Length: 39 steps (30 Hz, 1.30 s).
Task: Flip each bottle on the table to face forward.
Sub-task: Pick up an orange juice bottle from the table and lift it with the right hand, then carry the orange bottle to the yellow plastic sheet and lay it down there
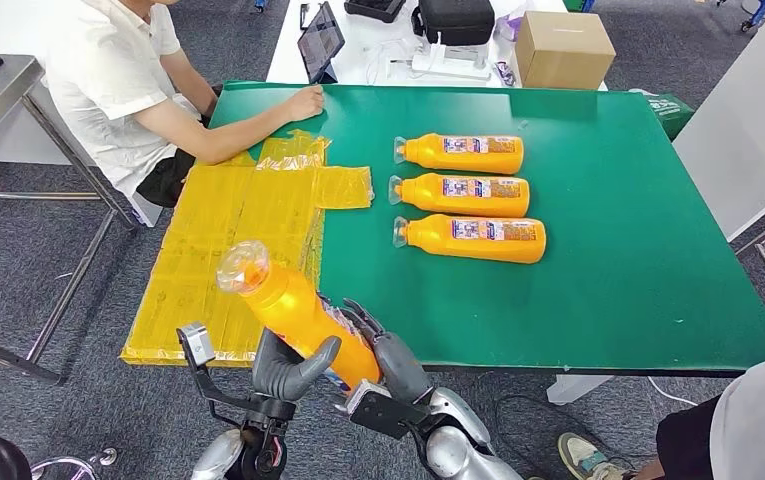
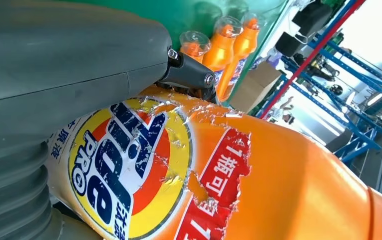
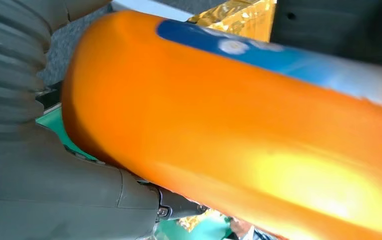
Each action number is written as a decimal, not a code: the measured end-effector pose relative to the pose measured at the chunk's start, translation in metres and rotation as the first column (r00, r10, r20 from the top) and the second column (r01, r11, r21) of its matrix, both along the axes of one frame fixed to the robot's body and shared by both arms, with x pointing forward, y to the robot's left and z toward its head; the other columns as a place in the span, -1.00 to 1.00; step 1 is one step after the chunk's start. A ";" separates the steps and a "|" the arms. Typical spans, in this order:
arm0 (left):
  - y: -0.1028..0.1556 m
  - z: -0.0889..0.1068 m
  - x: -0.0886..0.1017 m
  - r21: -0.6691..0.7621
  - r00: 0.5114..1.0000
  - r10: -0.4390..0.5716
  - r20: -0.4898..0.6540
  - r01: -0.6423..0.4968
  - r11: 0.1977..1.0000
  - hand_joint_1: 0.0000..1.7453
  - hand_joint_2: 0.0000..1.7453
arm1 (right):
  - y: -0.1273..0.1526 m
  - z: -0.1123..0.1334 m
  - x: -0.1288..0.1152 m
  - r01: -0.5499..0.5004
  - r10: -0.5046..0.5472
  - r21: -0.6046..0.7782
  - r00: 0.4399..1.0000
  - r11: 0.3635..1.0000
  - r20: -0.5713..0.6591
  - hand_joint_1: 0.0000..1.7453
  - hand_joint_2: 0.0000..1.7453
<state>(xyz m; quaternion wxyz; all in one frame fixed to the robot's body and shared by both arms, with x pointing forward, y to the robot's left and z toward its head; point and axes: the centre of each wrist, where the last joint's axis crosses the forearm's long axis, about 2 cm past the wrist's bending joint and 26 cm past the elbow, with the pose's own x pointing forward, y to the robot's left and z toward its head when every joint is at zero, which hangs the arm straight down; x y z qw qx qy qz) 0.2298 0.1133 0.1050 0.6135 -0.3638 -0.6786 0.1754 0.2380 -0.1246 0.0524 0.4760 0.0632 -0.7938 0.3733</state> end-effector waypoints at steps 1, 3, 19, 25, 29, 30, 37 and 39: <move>0.001 0.000 0.000 -0.006 1.000 0.000 -0.007 0.000 1.000 1.00 1.00 | 0.000 -0.001 -0.001 0.007 -0.007 -0.006 1.000 1.000 0.010 -1.00 1.00; 0.003 -0.001 -0.001 -0.011 1.000 0.001 -0.024 -0.001 1.000 1.00 1.00 | 0.000 -0.003 -0.002 0.016 -0.015 -0.014 1.000 1.000 0.022 -1.00 1.00; 0.054 -0.014 0.048 0.733 0.821 0.337 0.462 -0.567 0.376 1.00 1.00 | -0.003 0.032 -0.018 0.383 -0.448 0.236 0.807 0.893 0.384 -1.00 1.00; 0.067 -0.017 0.059 0.766 0.817 0.308 0.487 -0.569 0.299 1.00 1.00 | -0.016 0.054 -0.013 0.469 -0.574 0.337 0.722 0.817 0.387 -1.00 1.00; 0.070 -0.017 0.063 0.796 0.832 0.268 0.486 -0.548 0.259 1.00 1.00 | -0.021 0.061 -0.013 0.499 -0.625 0.390 0.697 0.774 0.350 -1.00 1.00; 0.070 -0.015 0.066 0.809 0.844 0.246 0.477 -0.531 0.253 1.00 1.00 | -0.023 0.062 -0.013 0.507 -0.640 0.407 0.694 0.760 0.331 -1.00 1.00; 0.078 -0.002 0.107 0.919 0.921 0.083 0.379 -0.386 0.081 1.00 1.00 | -0.026 0.060 -0.012 0.534 -0.682 0.491 0.706 0.689 0.190 -1.00 1.00; 0.085 0.000 0.127 0.946 0.945 0.045 0.324 -0.323 -0.031 1.00 1.00 | -0.022 0.059 -0.010 0.521 -0.667 0.492 0.723 0.697 0.180 -1.00 1.00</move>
